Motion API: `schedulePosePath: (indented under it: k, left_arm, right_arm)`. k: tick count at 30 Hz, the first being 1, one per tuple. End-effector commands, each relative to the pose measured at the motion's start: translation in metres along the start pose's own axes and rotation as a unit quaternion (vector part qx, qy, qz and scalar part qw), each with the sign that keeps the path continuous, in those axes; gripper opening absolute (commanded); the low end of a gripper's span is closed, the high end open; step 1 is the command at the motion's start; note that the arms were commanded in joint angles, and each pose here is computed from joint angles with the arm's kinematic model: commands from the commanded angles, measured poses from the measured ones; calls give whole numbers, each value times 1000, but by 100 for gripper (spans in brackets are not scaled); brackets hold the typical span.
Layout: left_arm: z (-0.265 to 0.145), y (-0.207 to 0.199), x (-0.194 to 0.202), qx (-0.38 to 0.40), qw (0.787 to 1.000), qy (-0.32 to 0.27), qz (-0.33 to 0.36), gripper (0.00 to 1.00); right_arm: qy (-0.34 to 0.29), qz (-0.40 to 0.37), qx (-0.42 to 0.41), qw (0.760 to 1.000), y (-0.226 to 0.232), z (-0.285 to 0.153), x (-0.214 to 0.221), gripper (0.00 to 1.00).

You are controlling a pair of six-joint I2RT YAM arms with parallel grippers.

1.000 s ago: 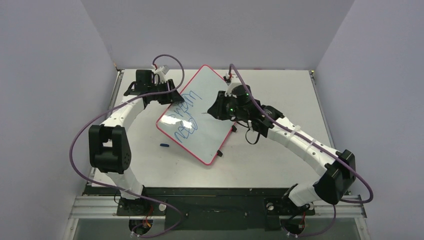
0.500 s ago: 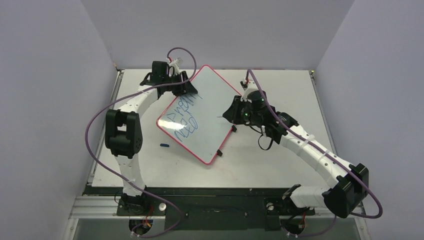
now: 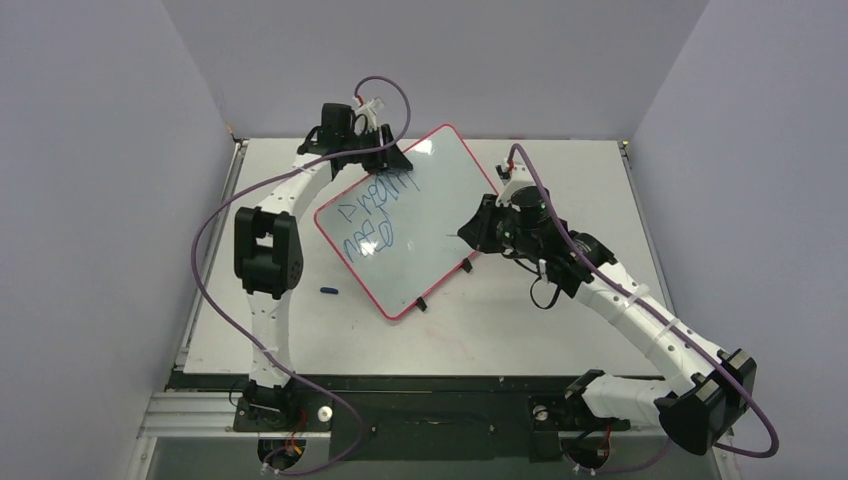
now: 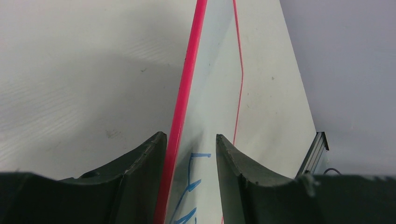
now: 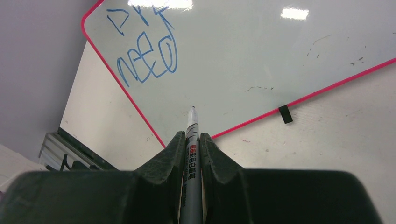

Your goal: Write a sentence on the whiteboard

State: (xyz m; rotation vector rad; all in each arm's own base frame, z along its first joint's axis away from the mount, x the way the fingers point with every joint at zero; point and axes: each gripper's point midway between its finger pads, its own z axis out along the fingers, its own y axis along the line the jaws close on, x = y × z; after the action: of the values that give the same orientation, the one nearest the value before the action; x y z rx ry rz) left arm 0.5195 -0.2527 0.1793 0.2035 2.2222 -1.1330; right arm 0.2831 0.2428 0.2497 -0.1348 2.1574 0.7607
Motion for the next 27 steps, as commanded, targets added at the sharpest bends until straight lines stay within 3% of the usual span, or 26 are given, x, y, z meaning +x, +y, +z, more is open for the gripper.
schedulePosePath:
  k: [1, 8, 15, 27]
  left_arm:
    - [11, -45, 13, 68, 996, 47, 35, 40]
    - [7, -48, 10, 62, 995, 53, 51, 41]
    - [-6, -44, -2, 46, 997, 42, 55, 51]
    - [-25, -31, -25, 14, 999, 19, 34, 52]
  right_arm:
    - [-27, -6, 3, 1000, -2, -13, -11, 0]
    - [-27, -6, 9, 1000, -5, -17, -8, 0]
    - [-27, -5, 6, 1000, -3, -16, -10, 0]
    - [-24, -3, 10, 1000, -4, -13, -11, 0]
